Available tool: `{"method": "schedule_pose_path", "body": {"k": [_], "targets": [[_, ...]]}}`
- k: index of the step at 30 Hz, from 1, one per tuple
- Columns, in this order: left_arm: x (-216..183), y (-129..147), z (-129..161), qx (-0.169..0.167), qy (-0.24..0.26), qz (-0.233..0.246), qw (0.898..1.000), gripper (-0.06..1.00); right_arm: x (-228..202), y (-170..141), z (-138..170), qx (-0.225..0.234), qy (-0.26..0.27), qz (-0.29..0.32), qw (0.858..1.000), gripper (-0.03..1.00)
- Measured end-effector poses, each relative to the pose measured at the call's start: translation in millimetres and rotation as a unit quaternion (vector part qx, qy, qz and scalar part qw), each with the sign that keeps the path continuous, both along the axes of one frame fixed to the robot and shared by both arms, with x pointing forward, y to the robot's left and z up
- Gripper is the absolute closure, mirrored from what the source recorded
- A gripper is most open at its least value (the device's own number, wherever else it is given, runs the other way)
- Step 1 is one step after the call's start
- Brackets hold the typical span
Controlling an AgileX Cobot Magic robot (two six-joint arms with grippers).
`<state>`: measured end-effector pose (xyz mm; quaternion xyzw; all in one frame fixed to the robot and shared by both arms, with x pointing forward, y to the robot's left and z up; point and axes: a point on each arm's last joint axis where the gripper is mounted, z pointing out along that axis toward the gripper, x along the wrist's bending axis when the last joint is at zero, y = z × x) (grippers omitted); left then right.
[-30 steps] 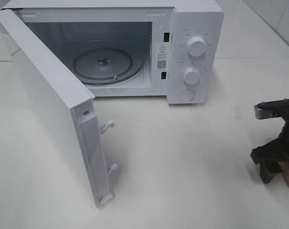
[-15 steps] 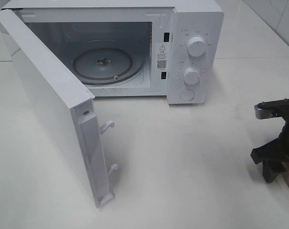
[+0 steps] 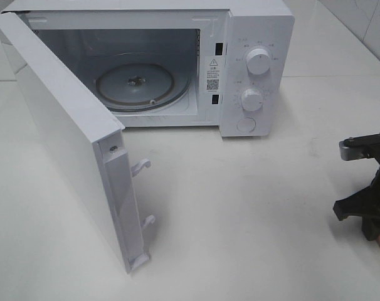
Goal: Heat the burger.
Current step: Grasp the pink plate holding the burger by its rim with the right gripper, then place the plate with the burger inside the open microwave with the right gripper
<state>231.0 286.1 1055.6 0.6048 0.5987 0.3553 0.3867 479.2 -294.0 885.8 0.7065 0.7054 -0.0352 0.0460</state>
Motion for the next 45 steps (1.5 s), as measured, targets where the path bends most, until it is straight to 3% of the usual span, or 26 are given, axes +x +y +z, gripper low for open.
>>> {"method": "schedule_pose_path", "body": {"k": [1,2,3,6,17,27,45], "targets": [[0,0,0,0.000,0.000,0.000,1.000,-0.04,0,0,1,0.000,0.000,-0.003,1.000,0.71],[0,0,0,0.000,0.000,0.000,1.000,-0.04,0,0,1,0.000,0.000,-0.003,1.000,0.71],[0,0,0,0.000,0.000,0.000,1.000,-0.04,-1,0,1,0.001,0.003,-0.007,1.000,0.79],[0,0,0,0.000,0.000,0.000,1.000,-0.04,-2,0,1,-0.001,0.009,-0.007,1.000,0.83],[0,0,0,0.000,0.000,0.000,1.000,-0.04,-4,-2,5,-0.014,0.010,-0.015,1.000,0.88],[0,0,0,0.000,0.000,0.000,1.000,-0.04,-13,15,11,-0.084,0.021,0.023,0.996,0.94],[0,0,0,0.000,0.000,0.000,1.000,-0.04,-26,44,33,-0.140,-0.003,0.082,0.987,0.94]]}}
